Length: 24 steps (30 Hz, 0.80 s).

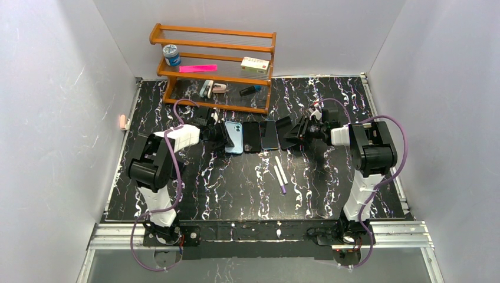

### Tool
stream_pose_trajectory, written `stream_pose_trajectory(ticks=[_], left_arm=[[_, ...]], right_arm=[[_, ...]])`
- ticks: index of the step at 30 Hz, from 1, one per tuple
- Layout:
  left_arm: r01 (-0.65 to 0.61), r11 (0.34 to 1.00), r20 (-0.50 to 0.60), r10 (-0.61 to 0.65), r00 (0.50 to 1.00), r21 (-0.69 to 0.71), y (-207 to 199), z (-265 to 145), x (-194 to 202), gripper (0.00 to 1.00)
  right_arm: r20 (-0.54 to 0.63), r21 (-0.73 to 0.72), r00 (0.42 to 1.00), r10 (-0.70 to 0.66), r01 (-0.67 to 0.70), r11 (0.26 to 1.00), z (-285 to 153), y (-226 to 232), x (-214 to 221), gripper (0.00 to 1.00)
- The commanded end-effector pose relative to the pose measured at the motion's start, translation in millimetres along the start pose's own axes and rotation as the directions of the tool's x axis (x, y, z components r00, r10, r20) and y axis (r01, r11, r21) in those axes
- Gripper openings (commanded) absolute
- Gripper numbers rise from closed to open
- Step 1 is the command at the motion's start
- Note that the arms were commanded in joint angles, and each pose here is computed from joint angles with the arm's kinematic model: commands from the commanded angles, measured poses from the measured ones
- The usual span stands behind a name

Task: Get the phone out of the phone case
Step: Place the phone case at the center of the board.

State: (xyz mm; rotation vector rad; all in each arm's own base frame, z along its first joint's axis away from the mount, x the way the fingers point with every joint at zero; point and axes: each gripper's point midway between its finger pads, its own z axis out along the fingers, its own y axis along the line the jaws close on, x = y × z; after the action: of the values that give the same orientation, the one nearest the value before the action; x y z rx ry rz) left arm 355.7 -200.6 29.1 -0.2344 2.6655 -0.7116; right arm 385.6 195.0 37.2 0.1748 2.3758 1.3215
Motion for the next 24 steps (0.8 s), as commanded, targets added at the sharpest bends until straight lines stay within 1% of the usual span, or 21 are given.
stream_pose_trajectory(ticks=[1, 3, 9, 11, 13, 19, 24], left_arm=[[0.011, 1.000, 0.055, -0.011, 0.998, 0.011, -5.3, 5.5, -8.7, 0.36], [0.012, 1.000, 0.073, -0.011, 0.997, -0.012, -0.7, 2.1, -10.1, 0.43], [0.026, 0.995, 0.129, -0.013, 0.992, -0.093, 14.8, -9.2, -16.5, 0.61], [0.028, 0.991, 0.152, -0.007, 0.988, -0.134, 21.4, -15.1, -19.9, 0.68], [0.027, 0.983, 0.178, 0.006, 0.984, -0.183, 29.6, -22.5, -23.0, 0.73], [0.057, 0.945, 0.291, 0.041, 0.956, -0.321, 51.6, -56.6, -37.9, 0.83], [0.117, 0.883, 0.373, 0.068, 0.925, -0.454, 72.0, -100.5, -49.0, 0.94]], right_arm=[[0.001, -0.027, 0.998, -0.064, 0.064, 0.998, 2.9, 12.5, -10.0, 0.47], [-0.006, 0.009, 0.997, -0.075, 0.075, 0.997, 1.8, 7.9, -7.5, 0.53], [-0.013, 0.162, 0.991, -0.131, 0.131, 0.978, -2.6, -6.7, -5.3, 0.75], [-0.028, 0.217, 0.989, -0.146, 0.149, 0.965, -3.7, -12.8, -2.3, 0.79], [-0.036, 0.264, 0.987, -0.154, 0.158, 0.952, -6.6, -18.7, -0.1, 0.84], [-0.091, 0.376, 0.977, -0.191, 0.211, 0.902, -7.8, -29.2, 11.0, 0.90], [-0.107, 0.446, 0.969, -0.224, 0.248, 0.860, -12.6, -33.1, 12.6, 0.91]])
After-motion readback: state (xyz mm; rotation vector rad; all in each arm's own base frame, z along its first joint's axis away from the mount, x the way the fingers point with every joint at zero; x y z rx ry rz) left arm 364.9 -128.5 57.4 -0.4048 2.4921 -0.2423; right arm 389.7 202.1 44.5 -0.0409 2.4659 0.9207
